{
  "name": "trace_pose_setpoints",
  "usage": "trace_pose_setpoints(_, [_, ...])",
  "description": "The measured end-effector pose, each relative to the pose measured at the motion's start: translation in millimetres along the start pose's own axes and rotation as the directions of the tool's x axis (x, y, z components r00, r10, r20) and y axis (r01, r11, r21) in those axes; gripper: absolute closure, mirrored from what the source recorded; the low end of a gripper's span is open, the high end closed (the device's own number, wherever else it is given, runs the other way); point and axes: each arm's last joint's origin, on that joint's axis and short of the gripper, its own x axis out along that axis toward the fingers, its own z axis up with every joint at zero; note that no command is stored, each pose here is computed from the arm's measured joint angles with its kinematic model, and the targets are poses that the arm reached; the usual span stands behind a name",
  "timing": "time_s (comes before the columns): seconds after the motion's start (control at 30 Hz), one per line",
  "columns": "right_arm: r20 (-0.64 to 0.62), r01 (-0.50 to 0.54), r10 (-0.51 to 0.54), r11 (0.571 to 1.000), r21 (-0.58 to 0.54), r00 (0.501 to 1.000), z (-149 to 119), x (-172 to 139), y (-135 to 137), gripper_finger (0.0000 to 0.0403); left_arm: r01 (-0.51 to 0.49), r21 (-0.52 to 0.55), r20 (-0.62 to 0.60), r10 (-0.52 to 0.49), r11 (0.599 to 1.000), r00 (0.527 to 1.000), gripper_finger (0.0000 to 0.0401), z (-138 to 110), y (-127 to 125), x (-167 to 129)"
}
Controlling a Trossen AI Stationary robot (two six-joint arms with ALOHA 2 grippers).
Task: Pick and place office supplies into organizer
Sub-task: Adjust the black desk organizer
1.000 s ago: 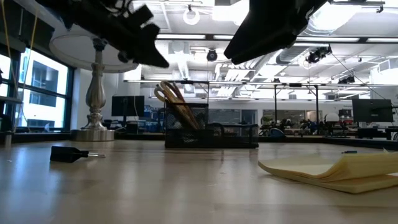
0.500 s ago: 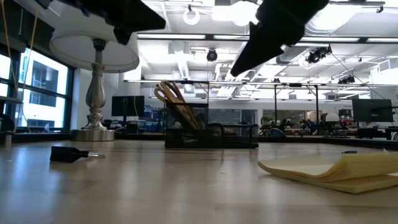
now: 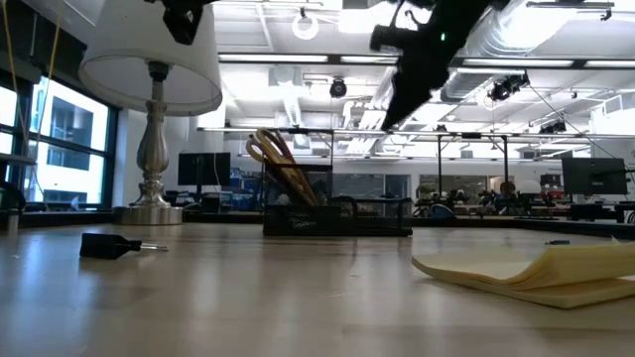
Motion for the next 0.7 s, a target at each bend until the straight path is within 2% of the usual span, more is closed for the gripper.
trace_pose_setpoints(0.13, [-0.040,0.013,-0.016,0.998,-0.068,0.999,-6,9,-27,0.0219,-0.013,-0.019,0.033,0.013,1.000,0.999,0.0376,5,1,-4])
trace_pose_setpoints(0.3, [-0.037,-0.120,0.116,0.982,-0.142,0.993,-12,23,-48,0.0227,-0.019,-0.010,0.101,0.020,1.000,0.995,0.0377,14,3,-10])
trace_pose_setpoints(0.43, [-0.113,-0.154,0.135,0.971,-0.180,0.984,-21,49,-58,0.0238,-0.022,-0.011,0.195,0.024,1.000,0.980,0.0377,26,4,-18])
trace_pose_setpoints(0.53, [-0.161,-0.164,0.133,0.967,-0.196,0.978,-26,68,-66,0.0241,-0.026,-0.012,0.232,0.028,1.000,0.972,0.0377,31,4,-20])
trace_pose_setpoints(0.7, [-0.152,-0.165,0.139,0.970,-0.177,0.978,-13,85,-85,0.0236,-0.033,0.020,0.235,0.027,0.999,0.971,0.0377,31,5,-21])
